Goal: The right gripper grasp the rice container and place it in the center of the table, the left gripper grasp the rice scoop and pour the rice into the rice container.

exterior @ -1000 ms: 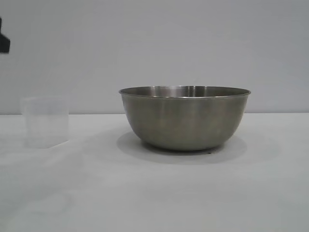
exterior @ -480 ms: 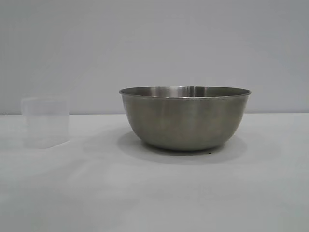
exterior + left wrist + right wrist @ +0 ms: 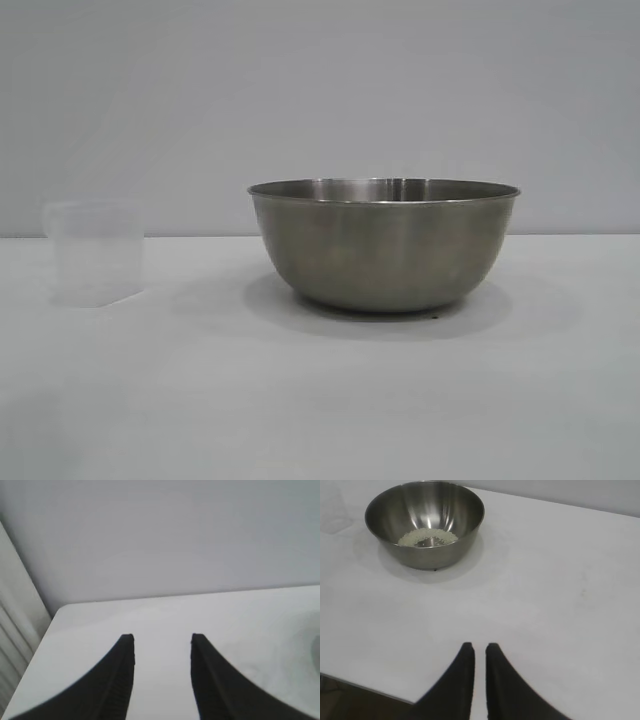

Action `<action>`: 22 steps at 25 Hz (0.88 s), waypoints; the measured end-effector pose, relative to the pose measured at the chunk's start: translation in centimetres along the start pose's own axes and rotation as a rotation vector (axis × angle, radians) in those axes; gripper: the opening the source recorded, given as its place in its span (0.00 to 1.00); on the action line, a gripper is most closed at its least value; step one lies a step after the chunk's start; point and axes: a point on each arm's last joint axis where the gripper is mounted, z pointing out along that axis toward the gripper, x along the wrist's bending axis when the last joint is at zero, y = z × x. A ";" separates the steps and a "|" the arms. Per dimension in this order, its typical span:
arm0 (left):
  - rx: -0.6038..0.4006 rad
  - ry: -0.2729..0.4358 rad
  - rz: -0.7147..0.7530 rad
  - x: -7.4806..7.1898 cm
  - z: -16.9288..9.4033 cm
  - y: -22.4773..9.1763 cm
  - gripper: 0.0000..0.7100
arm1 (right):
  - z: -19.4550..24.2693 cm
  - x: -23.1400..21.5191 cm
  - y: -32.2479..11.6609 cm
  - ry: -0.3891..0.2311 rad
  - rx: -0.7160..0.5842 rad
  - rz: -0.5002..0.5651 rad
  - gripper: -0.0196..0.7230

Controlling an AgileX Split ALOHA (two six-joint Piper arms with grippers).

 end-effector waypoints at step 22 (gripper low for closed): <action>0.181 -0.021 -0.064 -0.7 -6.0 -4.6 0.32 | 0.0 0.0 0.0 0.000 0.001 0.000 0.10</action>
